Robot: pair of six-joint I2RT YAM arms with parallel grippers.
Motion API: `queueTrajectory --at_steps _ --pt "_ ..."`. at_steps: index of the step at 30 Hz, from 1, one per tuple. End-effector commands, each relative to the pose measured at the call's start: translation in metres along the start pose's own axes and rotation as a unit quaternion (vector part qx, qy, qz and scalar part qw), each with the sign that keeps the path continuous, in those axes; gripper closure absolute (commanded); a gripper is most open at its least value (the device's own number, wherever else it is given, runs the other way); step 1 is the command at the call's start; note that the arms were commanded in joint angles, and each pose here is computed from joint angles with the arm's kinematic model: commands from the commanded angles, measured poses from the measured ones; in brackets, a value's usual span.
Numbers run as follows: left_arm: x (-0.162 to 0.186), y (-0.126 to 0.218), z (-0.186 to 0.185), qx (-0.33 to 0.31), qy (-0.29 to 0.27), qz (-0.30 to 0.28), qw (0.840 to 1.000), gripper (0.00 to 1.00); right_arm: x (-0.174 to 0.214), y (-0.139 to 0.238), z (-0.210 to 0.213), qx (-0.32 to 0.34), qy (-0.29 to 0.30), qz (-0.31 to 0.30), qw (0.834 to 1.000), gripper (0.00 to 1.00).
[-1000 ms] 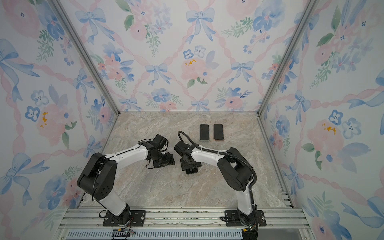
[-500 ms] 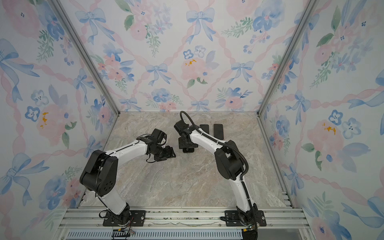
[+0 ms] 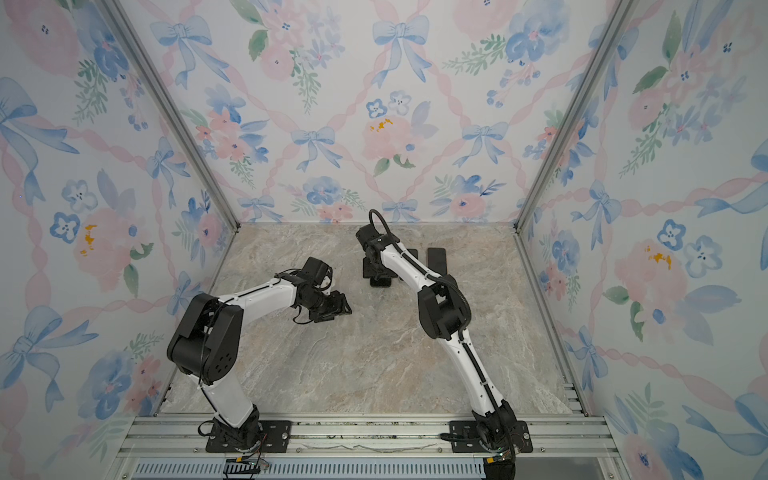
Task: Put the phone into the phone case
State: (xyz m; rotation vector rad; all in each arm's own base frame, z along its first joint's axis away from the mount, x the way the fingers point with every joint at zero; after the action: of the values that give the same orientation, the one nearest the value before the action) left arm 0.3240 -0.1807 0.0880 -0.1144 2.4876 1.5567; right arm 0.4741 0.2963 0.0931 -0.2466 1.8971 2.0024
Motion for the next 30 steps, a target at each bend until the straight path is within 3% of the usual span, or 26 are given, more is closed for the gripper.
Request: queueTrajectory --at_steps 1,30 --pt "0.007 -0.005 0.007 0.000 -0.003 0.012 1.000 0.33 -0.006 0.002 -0.003 0.011 0.007 -0.007 1.000 0.38" --pt "0.016 -0.011 0.017 -0.008 0.006 0.016 1.000 0.33 -0.018 -0.029 -0.003 -0.007 -0.005 -0.018 1.000 0.37"
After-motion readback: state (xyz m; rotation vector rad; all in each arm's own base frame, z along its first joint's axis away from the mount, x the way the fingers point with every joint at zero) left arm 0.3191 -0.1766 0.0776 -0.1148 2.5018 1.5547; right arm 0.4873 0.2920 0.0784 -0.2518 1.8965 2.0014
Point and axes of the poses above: each gripper's point midway between its finger pads, its own y axis back along the fingers, its own z axis along the line the jaws close on, x = y × z, the point moved 5 cm from there along y, back along the fingers, and after that the axes turned 11 degrees about -y, right-handed, at the moved point
